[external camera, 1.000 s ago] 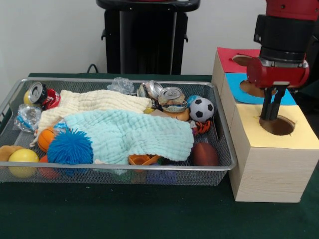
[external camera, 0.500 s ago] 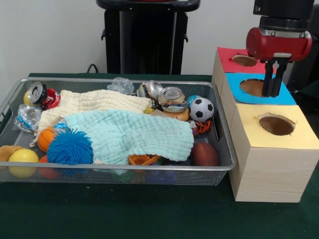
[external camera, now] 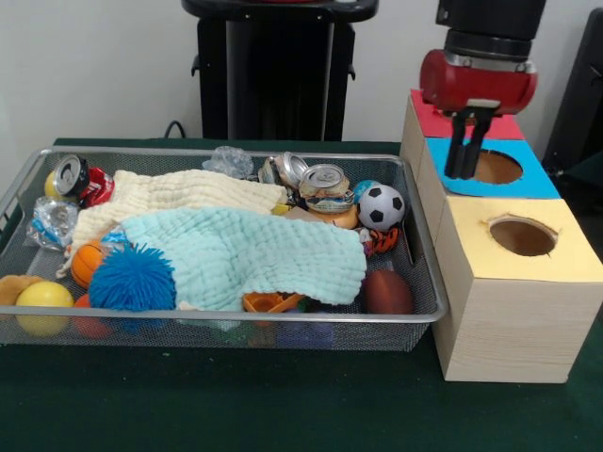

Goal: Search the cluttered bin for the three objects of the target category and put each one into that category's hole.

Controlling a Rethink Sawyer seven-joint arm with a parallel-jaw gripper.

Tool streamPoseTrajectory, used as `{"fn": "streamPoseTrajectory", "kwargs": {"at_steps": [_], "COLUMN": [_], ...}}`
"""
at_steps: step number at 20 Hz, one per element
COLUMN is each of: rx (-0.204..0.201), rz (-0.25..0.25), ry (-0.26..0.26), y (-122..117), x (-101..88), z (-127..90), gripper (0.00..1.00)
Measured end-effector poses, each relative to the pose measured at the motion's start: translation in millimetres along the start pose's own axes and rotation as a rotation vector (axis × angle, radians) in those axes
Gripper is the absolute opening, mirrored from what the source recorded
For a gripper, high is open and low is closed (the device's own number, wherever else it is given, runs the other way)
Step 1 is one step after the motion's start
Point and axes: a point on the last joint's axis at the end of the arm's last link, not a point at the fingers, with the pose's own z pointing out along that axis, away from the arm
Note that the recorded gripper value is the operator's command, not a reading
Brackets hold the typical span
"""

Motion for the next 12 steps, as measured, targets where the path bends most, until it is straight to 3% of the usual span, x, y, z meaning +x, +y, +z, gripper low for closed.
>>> {"fn": "streamPoseTrajectory", "kwargs": {"at_steps": [6, 12], "rx": [0.0, -0.024], "rz": [0.014, 0.065], "ry": [0.058, 0.099], "y": [-40, -93], "x": [28.4, 53.2], "z": [20, 37], "gripper": [0.0, 0.0]}}
